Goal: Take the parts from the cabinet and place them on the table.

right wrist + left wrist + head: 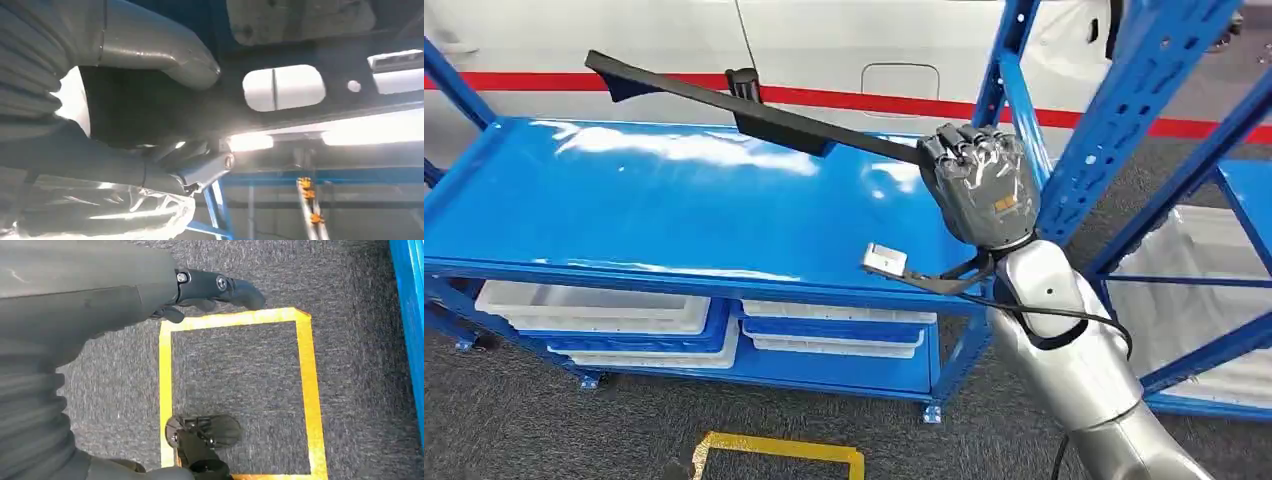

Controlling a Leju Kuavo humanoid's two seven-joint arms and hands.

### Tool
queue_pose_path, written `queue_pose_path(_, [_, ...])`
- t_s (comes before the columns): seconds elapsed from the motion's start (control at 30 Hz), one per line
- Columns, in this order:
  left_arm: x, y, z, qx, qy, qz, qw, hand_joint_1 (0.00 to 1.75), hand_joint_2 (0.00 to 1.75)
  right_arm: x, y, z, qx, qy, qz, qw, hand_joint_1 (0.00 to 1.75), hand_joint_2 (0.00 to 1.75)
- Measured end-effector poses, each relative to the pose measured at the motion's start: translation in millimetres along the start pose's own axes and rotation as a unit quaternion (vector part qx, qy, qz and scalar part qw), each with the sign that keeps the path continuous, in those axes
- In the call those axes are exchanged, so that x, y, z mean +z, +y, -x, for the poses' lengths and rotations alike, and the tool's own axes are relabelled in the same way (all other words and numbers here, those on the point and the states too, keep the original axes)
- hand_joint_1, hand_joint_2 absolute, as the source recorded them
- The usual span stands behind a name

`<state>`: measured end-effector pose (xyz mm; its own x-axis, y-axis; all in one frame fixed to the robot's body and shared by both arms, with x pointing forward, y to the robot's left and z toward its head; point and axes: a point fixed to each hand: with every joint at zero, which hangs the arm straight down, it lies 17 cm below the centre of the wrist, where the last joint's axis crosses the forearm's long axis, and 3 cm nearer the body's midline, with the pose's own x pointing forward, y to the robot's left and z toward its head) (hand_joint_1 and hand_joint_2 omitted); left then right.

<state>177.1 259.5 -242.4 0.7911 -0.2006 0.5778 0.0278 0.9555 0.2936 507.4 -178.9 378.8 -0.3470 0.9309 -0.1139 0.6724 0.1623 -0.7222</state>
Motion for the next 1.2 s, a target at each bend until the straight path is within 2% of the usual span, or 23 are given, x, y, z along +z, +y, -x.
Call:
queue_pose_path(0.77, [-1, 1, -1, -0.003, -0.001, 0.001, 1.000, 0.00, 1.75, 8, 1, 16, 0.001, 0.009, -0.004, 1.000, 1.75, 1.75])
queue_pose_path(1.2, [-1, 1, 1, -0.008, 0.003, 0.002, 1.000, 0.00, 1.75, 3, -5, 18, 0.001, 0.011, 0.003, 1.000, 1.75, 1.75])
